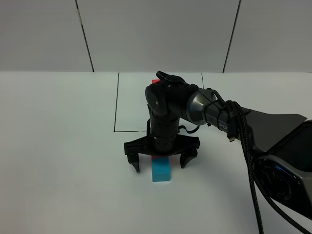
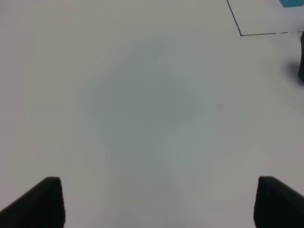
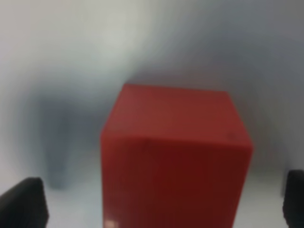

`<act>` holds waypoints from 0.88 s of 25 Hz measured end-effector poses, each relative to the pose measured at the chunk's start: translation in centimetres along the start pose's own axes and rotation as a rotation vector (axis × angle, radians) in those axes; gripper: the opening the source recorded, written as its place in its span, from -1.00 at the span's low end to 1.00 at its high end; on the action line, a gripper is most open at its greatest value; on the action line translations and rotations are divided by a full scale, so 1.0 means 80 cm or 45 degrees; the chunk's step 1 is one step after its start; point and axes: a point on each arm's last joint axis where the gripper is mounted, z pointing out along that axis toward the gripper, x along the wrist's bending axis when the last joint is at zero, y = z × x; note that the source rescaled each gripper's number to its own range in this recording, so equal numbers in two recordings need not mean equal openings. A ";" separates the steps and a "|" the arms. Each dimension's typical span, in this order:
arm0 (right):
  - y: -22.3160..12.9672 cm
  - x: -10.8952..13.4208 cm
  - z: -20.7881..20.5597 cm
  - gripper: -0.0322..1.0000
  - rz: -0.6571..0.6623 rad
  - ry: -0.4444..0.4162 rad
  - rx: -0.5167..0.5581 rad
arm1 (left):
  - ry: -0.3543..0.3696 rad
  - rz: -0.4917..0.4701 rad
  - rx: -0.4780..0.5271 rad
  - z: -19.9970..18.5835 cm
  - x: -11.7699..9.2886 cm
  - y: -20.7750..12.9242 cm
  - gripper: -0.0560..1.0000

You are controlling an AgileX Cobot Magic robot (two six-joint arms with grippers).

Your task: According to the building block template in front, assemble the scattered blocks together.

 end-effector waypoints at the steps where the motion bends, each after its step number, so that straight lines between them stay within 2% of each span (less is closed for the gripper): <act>1: 0.002 0.002 -0.006 1.00 -0.004 0.003 -0.005 | 0.000 0.000 0.000 0.000 0.000 0.000 0.77; 3: 0.009 0.007 -0.024 1.00 -0.020 0.021 -0.031 | 0.000 0.000 0.000 0.000 0.000 0.000 0.77; 9: 0.034 0.028 -0.101 1.00 -0.081 0.166 -0.264 | 0.000 0.000 0.000 0.000 0.000 0.000 0.77; 12: 0.045 0.014 -0.130 1.00 -0.059 0.179 -0.345 | 0.000 0.000 0.000 0.000 0.000 0.000 0.77; 14: 0.059 -0.015 -0.142 1.00 -0.006 0.161 -0.382 | 0.000 0.000 0.000 0.000 0.000 0.000 0.77; 19: 0.103 -0.134 -0.172 1.00 0.149 0.088 -0.471 | 0.000 0.000 0.000 0.000 0.000 0.000 0.77; 22: 0.106 -0.195 -0.203 1.00 0.233 0.058 -0.521 | 0.000 0.000 0.000 0.000 0.000 0.000 0.77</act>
